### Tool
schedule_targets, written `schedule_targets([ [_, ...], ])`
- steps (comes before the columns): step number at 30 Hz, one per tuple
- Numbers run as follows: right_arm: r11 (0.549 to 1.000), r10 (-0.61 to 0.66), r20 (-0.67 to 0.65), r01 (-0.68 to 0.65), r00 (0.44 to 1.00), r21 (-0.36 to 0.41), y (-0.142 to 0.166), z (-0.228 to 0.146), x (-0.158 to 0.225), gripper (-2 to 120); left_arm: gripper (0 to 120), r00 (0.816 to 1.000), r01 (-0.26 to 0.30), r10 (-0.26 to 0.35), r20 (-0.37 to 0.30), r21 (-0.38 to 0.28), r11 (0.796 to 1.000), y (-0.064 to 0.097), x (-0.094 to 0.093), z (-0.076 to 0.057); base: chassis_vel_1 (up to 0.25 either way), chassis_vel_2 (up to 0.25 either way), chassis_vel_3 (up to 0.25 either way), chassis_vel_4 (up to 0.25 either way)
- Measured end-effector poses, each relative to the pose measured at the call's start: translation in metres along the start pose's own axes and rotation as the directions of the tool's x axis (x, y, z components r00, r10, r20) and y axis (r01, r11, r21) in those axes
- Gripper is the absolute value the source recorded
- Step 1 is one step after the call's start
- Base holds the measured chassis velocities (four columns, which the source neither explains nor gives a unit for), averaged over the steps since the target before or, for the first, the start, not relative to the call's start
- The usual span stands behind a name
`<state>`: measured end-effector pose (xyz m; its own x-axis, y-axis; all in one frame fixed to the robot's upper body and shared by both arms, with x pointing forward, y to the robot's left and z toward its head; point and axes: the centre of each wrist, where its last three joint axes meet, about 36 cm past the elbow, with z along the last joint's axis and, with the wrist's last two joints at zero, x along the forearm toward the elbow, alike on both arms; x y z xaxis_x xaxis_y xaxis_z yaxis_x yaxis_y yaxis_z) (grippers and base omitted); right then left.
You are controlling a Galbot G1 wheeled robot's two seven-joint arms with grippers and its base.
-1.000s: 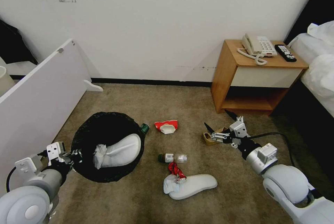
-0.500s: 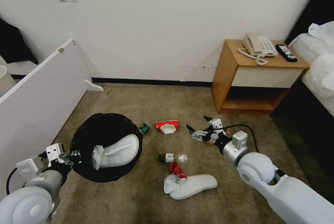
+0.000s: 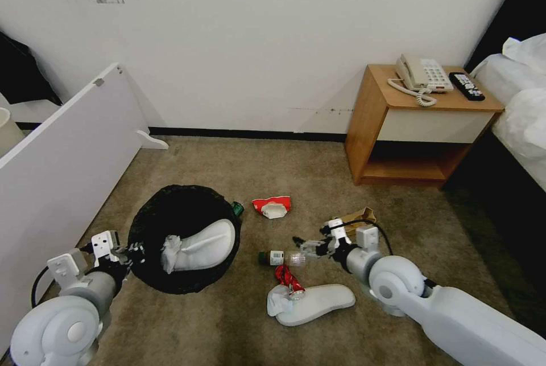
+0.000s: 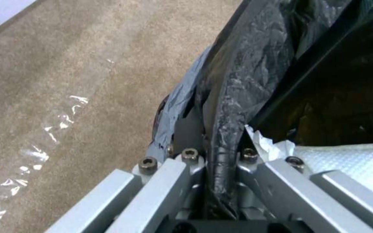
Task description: Pick up the trash bin and place the garbage on the floor into it.
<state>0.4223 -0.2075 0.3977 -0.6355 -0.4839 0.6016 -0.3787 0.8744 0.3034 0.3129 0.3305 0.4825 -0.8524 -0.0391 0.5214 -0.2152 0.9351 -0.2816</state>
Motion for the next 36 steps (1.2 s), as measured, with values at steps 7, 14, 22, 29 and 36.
schedule_targets([
  [7,0.997,-0.042,-0.116,0.034,0.992,-0.071,0.026,-0.010,-0.033,100,1,1.000,-0.010,0.010,0.000,-0.005,1.000,0.002,-0.002,0.003,0.000,0.000,0.000,0.000],
  [14,0.996,-0.037,-0.237,0.016,0.971,-0.090,0.035,0.008,-0.061,100,1,1.000,-0.018,0.018,0.016,-0.019,1.000,0.005,-0.005,-0.006,0.000,0.000,0.000,0.000],
  [22,0.987,-0.036,-0.343,-0.020,0.939,-0.160,0.028,0.011,-0.067,100,1,1.000,-0.025,0.025,0.015,-0.017,1.000,0.009,-0.002,-0.005,0.000,0.000,0.000,0.000],
  [29,0.978,0.010,-0.368,-0.085,0.930,-0.188,0.010,0.022,-0.070,100,1,1.000,-0.024,0.025,0.017,-0.022,0.999,0.009,0.000,-0.002,0.000,0.000,0.000,0.000],
  [36,0.979,0.032,-0.360,-0.101,0.932,-0.175,0.004,0.024,-0.071,100,1,1.000,-0.023,0.023,0.018,-0.027,0.999,0.007,0.002,0.000,0.000,0.000,0.000,0.000],
])
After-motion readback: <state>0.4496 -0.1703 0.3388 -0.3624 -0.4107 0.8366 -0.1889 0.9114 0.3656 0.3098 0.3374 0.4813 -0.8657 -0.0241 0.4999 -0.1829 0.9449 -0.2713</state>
